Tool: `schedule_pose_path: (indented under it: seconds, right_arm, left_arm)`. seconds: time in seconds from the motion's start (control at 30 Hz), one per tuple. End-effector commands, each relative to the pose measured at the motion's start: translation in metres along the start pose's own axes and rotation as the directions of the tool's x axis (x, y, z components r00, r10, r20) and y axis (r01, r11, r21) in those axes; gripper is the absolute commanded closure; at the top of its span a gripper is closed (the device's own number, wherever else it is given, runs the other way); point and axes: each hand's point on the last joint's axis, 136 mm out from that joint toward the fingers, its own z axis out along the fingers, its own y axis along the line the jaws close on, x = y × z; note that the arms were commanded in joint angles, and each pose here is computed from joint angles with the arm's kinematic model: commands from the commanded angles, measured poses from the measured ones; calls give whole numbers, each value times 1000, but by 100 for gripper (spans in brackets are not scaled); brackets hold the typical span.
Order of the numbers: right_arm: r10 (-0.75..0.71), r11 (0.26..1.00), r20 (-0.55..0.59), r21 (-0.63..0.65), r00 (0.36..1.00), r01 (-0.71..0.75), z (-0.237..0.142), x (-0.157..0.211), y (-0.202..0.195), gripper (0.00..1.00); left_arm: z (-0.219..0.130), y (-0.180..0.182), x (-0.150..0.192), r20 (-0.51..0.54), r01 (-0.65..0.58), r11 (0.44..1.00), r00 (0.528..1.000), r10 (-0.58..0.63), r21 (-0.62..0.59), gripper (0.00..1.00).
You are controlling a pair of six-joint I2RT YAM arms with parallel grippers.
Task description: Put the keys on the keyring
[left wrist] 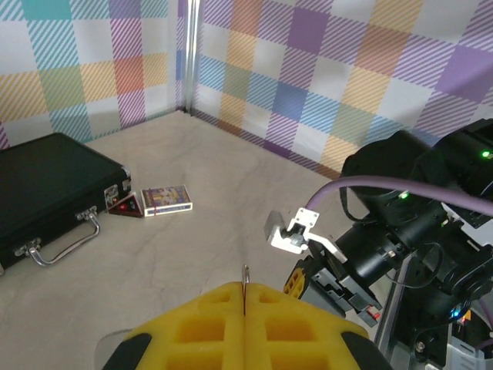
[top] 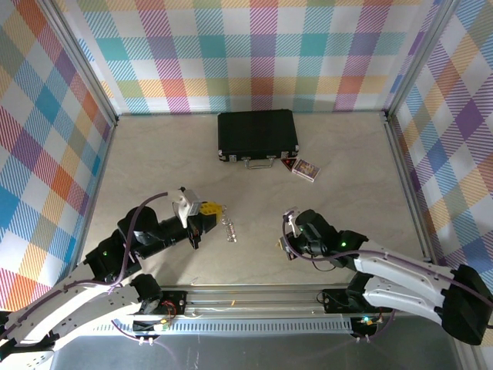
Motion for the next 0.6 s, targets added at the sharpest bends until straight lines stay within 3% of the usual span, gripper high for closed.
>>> schedule_pose_path:
  seconds: [0.0, 0.3, 0.57]
  right_arm:
    - [119, 992, 2, 35, 993, -119, 13, 4, -7, 100]
    - [177, 983, -129, 65, 976, -169, 46, 26, -10, 100]
    - [178, 984, -179, 60, 968, -170, 60, 26, -4, 97]
  left_arm:
    - [-1, 0, -3, 30, -19, 1000, 999, 19, -2, 100]
    - [3, -5, 1, 37, -34, 999, 999, 33, 29, 100]
    - [3, -5, 4, 30, -39, 999, 999, 38, 31, 100]
